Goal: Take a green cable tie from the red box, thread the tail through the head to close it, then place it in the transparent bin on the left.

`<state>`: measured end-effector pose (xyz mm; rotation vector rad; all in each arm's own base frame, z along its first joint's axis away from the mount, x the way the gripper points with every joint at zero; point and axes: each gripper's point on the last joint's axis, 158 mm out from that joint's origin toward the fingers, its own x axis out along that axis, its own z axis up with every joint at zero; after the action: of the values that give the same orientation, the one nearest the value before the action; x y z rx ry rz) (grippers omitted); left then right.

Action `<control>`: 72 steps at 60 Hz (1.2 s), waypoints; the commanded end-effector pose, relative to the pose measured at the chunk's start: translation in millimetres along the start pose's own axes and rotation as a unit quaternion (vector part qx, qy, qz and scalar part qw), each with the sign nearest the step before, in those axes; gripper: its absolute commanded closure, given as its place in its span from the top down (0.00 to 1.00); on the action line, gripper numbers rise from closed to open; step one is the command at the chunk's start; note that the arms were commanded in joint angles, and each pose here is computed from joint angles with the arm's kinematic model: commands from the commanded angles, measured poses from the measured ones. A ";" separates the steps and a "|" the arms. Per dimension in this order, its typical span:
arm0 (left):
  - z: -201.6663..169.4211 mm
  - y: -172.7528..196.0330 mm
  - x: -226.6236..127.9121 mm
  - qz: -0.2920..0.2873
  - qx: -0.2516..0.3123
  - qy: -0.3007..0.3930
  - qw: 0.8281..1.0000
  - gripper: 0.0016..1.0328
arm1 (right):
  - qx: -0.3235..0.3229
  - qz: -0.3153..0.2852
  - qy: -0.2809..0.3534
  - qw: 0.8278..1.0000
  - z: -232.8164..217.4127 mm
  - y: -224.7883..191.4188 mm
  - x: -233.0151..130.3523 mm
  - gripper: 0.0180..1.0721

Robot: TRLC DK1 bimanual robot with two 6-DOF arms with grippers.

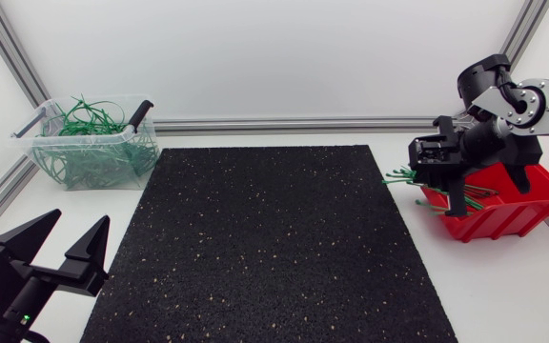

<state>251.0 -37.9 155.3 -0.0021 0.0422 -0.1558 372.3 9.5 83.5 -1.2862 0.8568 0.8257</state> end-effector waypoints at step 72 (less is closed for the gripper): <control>-25.1 -0.1 1.5 0.001 -0.010 0.031 0.999 0.96 | 0.234 -0.117 -0.240 0.935 35.3 -95.4 -209.2 0.06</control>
<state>251.0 -37.8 155.2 -0.0021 0.0426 -0.1550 369.6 22.4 302.4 -0.7421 0.4646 0.6651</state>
